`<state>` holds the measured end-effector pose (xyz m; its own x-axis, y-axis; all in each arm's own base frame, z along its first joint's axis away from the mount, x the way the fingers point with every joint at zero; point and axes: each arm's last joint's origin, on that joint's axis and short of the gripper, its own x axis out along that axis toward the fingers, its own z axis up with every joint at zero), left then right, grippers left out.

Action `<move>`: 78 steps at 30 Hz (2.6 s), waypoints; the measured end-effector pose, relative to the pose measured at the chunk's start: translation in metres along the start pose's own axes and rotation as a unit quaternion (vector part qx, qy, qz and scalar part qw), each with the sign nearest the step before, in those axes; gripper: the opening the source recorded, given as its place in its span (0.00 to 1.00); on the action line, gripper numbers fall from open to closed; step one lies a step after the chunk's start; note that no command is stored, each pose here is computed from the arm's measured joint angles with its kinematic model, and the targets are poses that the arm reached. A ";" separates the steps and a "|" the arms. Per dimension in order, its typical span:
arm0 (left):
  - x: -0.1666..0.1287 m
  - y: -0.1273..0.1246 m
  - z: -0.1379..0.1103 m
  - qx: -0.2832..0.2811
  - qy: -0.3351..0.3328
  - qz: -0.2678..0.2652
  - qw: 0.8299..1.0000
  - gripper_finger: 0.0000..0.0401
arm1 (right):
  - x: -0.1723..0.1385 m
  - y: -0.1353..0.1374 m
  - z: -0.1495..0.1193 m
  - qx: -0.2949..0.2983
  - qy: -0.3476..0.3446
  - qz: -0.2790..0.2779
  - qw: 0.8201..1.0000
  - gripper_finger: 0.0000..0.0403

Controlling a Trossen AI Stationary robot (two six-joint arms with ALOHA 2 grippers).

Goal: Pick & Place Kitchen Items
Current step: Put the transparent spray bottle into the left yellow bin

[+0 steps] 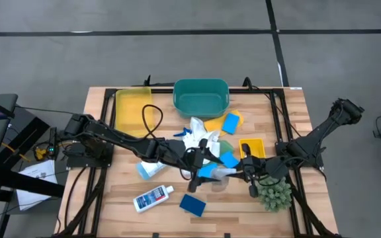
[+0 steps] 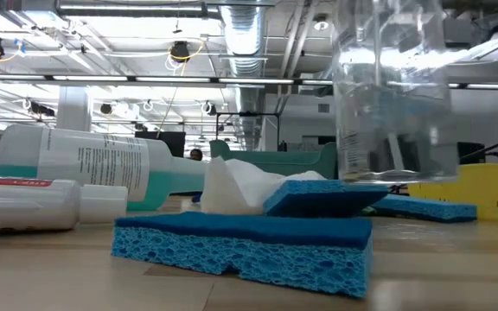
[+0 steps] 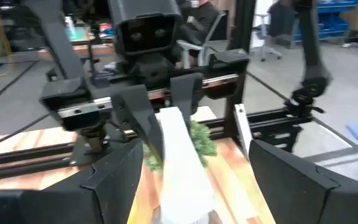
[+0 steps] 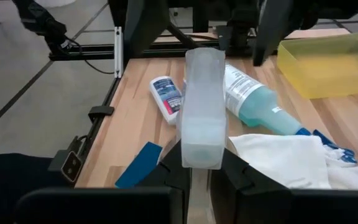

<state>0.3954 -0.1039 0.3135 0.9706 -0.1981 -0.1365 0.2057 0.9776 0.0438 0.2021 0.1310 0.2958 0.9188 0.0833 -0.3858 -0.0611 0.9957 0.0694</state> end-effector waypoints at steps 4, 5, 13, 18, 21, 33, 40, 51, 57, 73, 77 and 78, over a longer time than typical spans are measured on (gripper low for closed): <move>0.000 0.002 0.000 0.000 0.002 0.028 1.000 0.72 | 0.001 -0.003 0.001 0.001 -0.002 -0.006 1.000 0.08; 0.000 0.003 0.000 0.000 0.002 0.033 0.999 0.72 | 0.002 -0.003 0.001 0.002 -0.003 -0.006 1.000 0.08; 0.001 0.006 -0.004 -0.007 0.017 0.046 0.999 0.72 | 0.003 -0.005 0.004 0.004 -0.011 -0.010 1.000 0.08; 0.002 0.008 -0.007 -0.009 0.021 0.052 0.998 0.72 | 0.003 -0.005 0.005 0.004 -0.017 -0.009 1.000 0.08; 0.003 0.007 -0.006 -0.009 0.014 0.051 0.999 0.72 | 0.003 -0.005 0.005 0.004 -0.016 -0.009 1.000 0.08; 0.003 0.008 -0.007 -0.024 0.016 0.051 0.998 0.62 | 0.003 -0.005 0.005 0.002 -0.017 -0.009 1.000 0.08; 0.003 0.005 -0.007 -0.040 0.016 0.007 0.999 0.40 | 0.003 -0.004 0.006 0.005 -0.023 -0.007 1.000 0.08; 0.003 0.008 -0.006 -0.052 0.013 0.008 0.999 0.22 | 0.003 -0.004 0.006 0.007 -0.024 -0.005 1.000 0.08; 0.003 0.008 -0.006 -0.055 0.011 0.007 0.998 0.22 | 0.002 -0.003 0.007 0.006 -0.027 -0.003 1.000 0.15; -0.007 0.011 -0.006 -0.049 0.059 0.015 0.997 0.22 | 0.000 0.001 0.006 0.014 -0.028 0.002 1.000 0.74; -0.025 0.013 0.007 -0.046 0.072 0.023 0.996 0.22 | -0.004 0.002 0.002 0.025 -0.018 -0.019 0.999 0.77; -0.031 0.013 0.011 -0.045 0.075 0.029 0.996 0.22 | -0.005 0.002 0.000 0.025 -0.013 -0.027 0.999 0.78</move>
<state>0.3696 -0.0859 0.3293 0.9495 -0.1358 -0.2828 0.1320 0.9907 -0.0323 0.1976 0.1326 0.2977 0.9300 0.0281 -0.3664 0.0076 0.9954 0.0957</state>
